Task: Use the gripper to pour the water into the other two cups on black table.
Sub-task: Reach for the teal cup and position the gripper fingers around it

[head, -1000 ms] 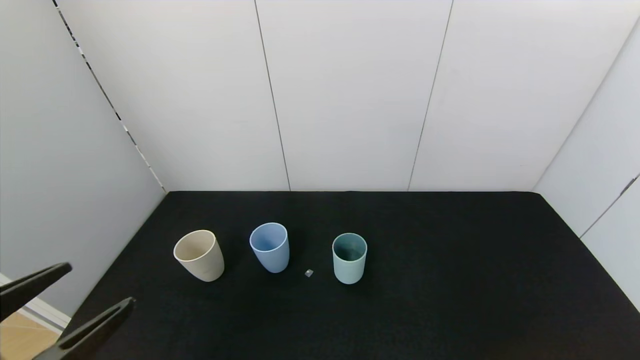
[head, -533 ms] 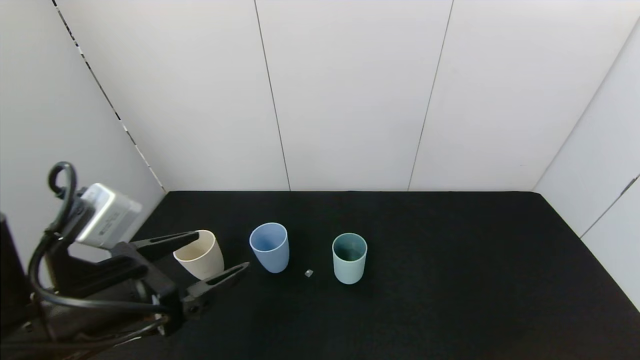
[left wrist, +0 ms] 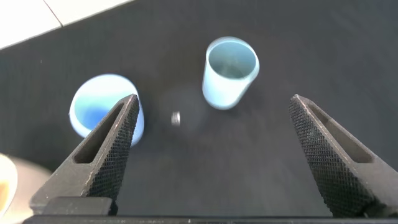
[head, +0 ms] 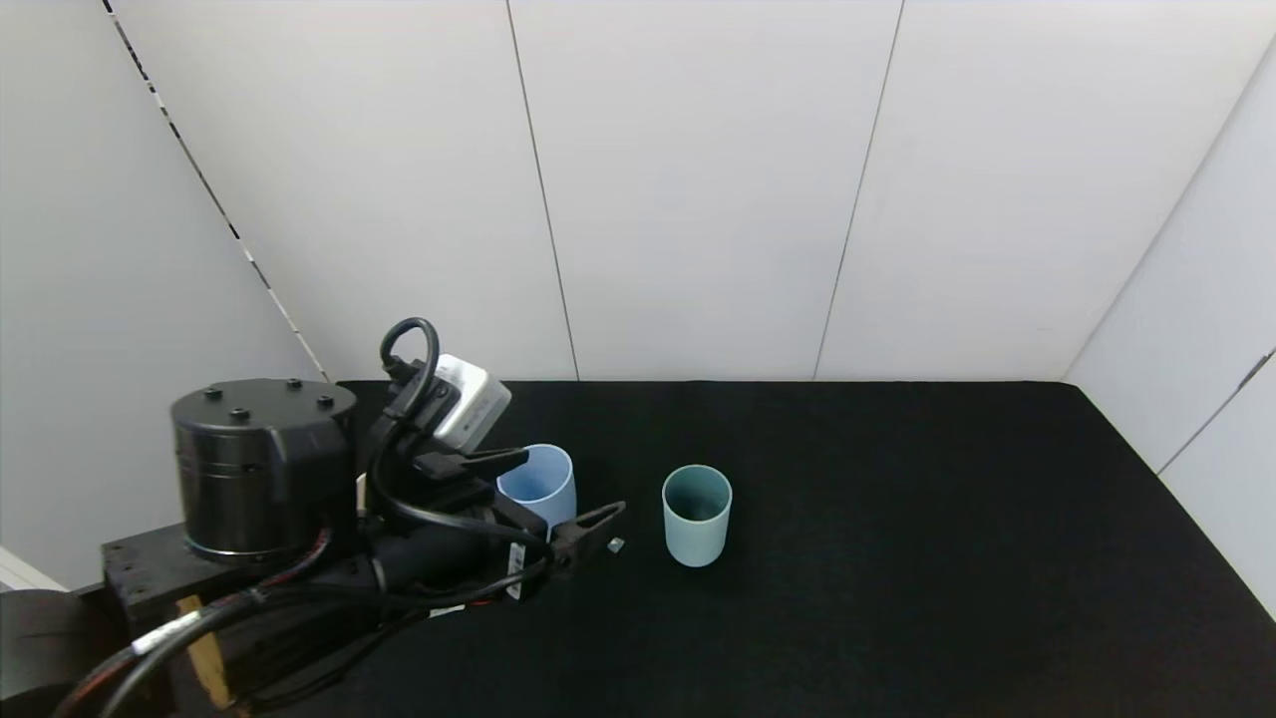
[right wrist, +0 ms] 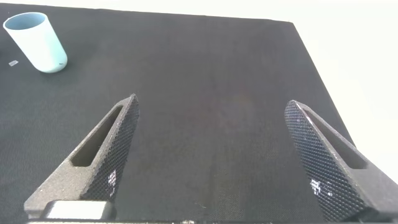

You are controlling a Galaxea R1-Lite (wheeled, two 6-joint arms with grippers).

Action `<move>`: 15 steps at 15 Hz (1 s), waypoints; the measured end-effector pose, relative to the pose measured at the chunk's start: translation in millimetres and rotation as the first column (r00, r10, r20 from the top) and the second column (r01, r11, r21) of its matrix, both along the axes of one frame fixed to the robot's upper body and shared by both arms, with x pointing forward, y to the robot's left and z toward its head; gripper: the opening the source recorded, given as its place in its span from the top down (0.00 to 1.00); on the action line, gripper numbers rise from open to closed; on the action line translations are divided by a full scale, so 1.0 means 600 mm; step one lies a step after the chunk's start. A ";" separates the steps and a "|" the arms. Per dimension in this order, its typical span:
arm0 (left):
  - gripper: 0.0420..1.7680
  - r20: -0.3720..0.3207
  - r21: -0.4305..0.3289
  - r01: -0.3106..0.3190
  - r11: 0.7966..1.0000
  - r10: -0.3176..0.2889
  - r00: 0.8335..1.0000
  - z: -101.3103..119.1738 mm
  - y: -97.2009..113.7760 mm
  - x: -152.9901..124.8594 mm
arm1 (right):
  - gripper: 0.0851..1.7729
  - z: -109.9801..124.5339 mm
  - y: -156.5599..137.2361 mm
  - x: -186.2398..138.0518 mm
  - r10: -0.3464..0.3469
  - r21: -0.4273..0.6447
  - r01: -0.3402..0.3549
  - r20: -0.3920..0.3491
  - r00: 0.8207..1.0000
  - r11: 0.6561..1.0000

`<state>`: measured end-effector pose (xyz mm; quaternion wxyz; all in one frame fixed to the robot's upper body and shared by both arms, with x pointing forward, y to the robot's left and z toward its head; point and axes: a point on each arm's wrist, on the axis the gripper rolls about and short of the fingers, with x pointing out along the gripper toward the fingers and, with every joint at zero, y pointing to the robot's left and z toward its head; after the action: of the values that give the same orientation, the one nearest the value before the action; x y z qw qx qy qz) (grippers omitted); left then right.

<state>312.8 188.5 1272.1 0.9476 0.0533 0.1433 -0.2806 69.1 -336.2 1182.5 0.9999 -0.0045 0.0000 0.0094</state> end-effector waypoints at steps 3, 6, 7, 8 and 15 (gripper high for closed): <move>0.03 0.054 -0.026 -0.017 1.000 0.018 0.998 -0.034 -0.035 0.036 | 0.04 0.000 0.000 0.000 0.000 0.000 0.000 0.000 1.000 1.000; 0.03 0.031 -0.006 0.006 1.000 -0.006 0.999 -0.082 -0.067 0.051 | 0.04 0.000 0.000 0.000 0.000 0.000 0.000 0.000 1.000 1.000; 0.03 0.020 0.002 0.014 1.000 -0.014 1.000 -0.093 -0.075 0.056 | 0.04 0.000 0.000 0.000 0.000 0.000 0.000 0.000 1.000 1.000; 0.03 0.006 0.012 0.019 1.000 -0.019 1.000 -0.104 -0.081 0.059 | 0.04 0.000 0.000 0.000 0.000 0.000 0.000 0.000 1.000 1.000; 0.03 -0.044 0.048 0.035 0.998 -0.033 0.998 -0.165 -0.103 0.073 | 0.04 0.000 0.000 0.000 0.000 0.000 0.000 0.000 1.000 1.000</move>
<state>356.3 126.7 1173.4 0.9377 0.0726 0.1694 -0.2945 69.1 -336.2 1182.5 0.9999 -0.0045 0.0000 0.0096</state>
